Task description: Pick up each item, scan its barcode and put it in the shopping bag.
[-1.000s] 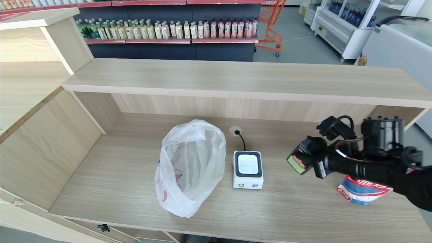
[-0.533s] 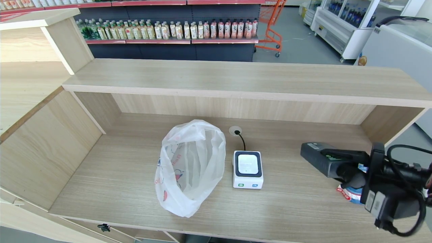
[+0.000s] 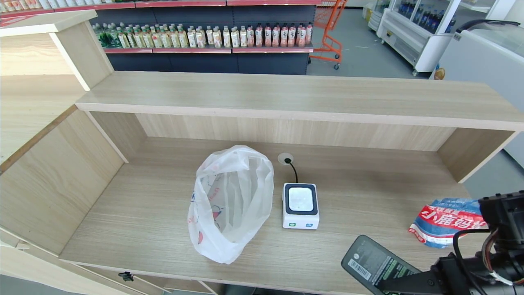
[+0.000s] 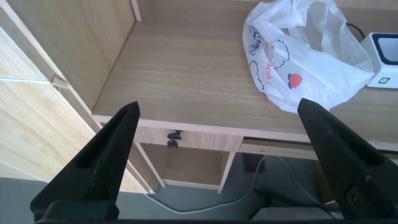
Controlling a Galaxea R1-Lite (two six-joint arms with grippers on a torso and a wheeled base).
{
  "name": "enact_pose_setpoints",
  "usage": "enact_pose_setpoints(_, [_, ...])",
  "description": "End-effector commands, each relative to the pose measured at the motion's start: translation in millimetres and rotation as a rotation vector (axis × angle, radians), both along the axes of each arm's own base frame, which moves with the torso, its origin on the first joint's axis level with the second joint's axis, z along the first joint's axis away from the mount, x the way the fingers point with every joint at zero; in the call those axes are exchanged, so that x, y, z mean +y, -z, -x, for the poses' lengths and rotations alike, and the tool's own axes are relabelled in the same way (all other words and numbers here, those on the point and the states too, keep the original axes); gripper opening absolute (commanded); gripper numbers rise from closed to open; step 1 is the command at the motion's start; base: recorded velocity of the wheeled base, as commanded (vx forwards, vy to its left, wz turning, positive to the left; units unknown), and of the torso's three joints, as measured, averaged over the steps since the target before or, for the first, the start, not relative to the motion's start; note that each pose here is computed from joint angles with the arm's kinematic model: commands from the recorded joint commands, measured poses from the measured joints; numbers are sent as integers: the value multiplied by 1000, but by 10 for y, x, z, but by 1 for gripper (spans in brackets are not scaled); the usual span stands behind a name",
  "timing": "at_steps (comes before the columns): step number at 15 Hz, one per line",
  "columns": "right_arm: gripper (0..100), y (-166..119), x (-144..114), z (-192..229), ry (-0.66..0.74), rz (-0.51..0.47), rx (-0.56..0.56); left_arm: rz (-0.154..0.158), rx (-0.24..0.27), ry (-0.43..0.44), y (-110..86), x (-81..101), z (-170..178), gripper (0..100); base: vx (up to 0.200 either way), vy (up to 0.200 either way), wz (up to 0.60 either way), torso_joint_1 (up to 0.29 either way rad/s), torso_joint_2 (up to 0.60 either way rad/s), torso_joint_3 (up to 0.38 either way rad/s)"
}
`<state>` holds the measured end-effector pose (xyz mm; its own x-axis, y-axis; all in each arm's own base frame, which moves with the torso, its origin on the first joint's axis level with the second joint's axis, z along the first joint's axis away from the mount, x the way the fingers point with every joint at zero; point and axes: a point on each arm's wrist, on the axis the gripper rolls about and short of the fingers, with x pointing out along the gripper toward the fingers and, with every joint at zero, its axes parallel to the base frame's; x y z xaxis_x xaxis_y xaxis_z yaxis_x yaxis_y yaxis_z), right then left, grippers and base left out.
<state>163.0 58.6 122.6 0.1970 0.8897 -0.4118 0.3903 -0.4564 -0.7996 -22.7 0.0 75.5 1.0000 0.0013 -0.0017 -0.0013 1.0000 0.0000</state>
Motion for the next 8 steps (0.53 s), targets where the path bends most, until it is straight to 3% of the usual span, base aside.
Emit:
enact_pose_setpoints(1, [0, -18, 67, -48, -84, -8, -64, 0, 0, 0, 0, 0, 0, 100, 0, 0, 0, 0, 0, 0])
enact_pose_setpoints(8, [0, -98, 375, 59, -281, -29, -125, 0, 0, 0, 0, 0, 0, 100, 0, 0, 0, 0, 0, 0])
